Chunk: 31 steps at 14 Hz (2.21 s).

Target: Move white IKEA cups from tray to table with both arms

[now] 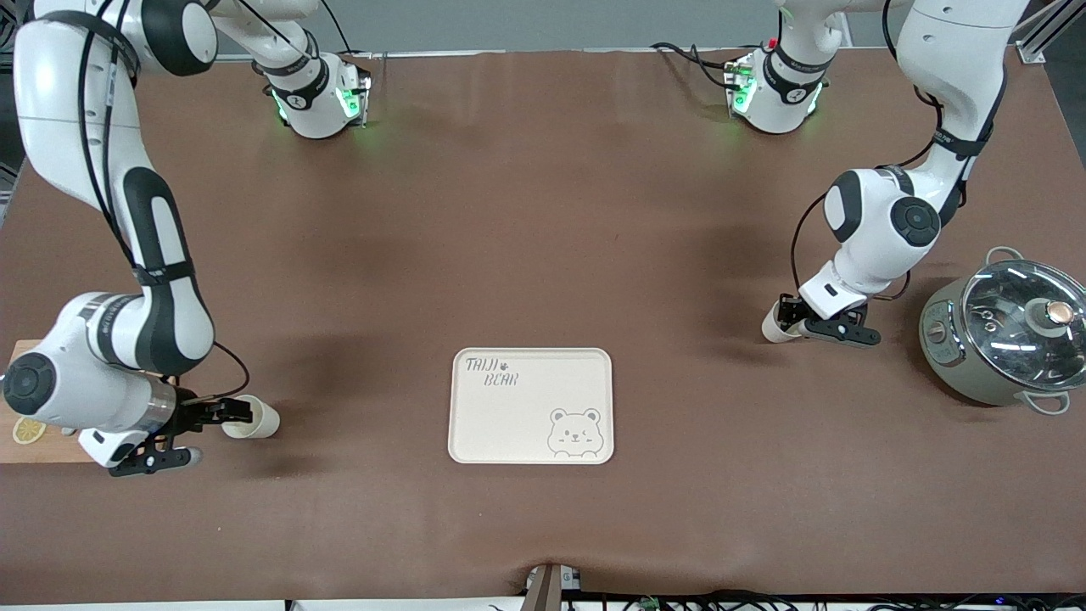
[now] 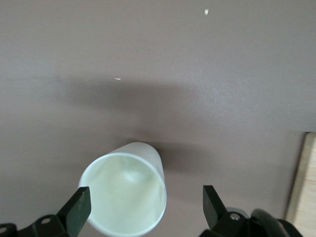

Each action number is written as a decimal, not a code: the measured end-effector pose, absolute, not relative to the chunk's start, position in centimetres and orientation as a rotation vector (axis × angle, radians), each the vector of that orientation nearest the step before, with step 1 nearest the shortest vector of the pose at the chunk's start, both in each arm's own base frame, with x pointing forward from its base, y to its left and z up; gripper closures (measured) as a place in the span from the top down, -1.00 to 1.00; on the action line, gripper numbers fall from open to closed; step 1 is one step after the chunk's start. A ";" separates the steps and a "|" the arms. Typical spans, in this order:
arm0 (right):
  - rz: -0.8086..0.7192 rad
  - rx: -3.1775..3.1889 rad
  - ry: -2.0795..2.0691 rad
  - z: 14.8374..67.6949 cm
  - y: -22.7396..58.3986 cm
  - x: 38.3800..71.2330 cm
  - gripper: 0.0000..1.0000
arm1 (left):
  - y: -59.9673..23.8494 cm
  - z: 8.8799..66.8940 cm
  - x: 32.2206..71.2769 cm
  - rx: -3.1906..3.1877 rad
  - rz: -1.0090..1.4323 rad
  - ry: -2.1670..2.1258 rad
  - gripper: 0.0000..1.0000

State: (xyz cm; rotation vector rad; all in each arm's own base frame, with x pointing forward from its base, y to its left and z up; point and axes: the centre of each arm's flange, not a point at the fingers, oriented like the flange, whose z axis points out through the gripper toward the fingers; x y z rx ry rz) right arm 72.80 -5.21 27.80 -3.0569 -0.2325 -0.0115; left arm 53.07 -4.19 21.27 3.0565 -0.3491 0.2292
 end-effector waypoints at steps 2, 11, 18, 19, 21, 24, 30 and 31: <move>-0.015 -3.050 -0.238 32.1 -5.1 72.4 1.00 | -4.2 21.6 53.3 3.056 0.242 -0.347 0.55; 0.063 -3.026 -0.120 48.0 -5.8 67.1 1.00 | -5.4 37.3 56.9 3.032 0.004 -0.266 1.00; 0.139 -3.062 -0.036 55.6 -5.8 62.4 1.00 | -9.2 46.2 62.3 3.015 0.083 -0.130 1.00; 0.152 -3.071 -0.018 56.7 -5.7 61.6 1.00 | -10.1 47.1 62.3 3.020 0.068 -0.133 1.00; 0.145 -3.081 -0.008 58.9 -5.5 60.2 1.00 | -12.2 50.1 62.0 3.066 0.041 -0.168 1.00; 0.097 -3.084 -0.002 61.2 -5.3 58.0 1.00 | -12.9 55.5 61.2 3.092 0.075 -0.198 1.00; 0.107 -3.123 0.063 60.6 -5.2 56.3 1.00 | -10.6 60.5 59.7 3.109 0.003 -0.234 1.00; 0.102 -3.124 0.107 60.6 -5.2 56.4 1.00 | -10.4 60.3 59.5 3.122 -0.026 -0.252 1.00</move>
